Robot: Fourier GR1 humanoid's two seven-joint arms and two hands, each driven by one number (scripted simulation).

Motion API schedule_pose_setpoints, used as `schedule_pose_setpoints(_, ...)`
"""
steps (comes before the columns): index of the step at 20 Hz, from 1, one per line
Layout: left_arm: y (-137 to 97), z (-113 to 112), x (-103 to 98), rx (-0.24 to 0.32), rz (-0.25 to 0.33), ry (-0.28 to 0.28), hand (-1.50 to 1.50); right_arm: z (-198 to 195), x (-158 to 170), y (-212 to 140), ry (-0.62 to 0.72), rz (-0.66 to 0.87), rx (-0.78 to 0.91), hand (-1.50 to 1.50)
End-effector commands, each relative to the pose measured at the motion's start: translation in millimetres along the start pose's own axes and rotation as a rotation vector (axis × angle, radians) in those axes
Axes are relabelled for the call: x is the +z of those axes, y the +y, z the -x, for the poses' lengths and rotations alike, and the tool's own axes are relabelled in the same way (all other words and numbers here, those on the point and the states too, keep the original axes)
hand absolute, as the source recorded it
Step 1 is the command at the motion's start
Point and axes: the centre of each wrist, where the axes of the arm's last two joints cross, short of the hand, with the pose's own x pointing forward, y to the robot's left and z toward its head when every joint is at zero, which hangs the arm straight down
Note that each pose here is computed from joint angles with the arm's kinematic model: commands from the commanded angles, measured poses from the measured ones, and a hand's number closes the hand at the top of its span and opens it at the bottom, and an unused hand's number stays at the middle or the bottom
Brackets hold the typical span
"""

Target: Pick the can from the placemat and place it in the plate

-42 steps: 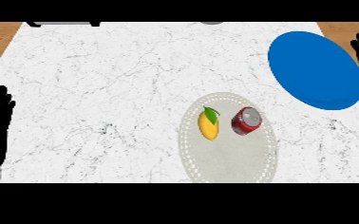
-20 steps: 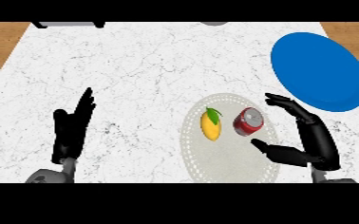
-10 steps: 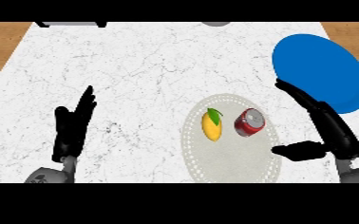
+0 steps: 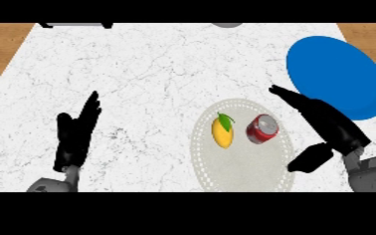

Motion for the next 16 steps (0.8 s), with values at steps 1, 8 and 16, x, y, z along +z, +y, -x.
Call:
schedule_pose_setpoints(1, -4, 8, 5, 0.014, -0.016, -0.001, 0.0, -7, -2, 8, 0.059, -0.102, 0.034, -1.5)
schedule_pose_setpoints(8, 2, 14, -3, -0.005, 0.007, 0.009, 0.0, 3, -30, 20, 0.092, -0.126, 0.042, -1.5)
schedule_pose_setpoints(16, 11, -5, -4, 0.009, 0.004, 0.005, 0.0, 13, -25, 24, 0.081, -0.166, 0.044, -1.5)
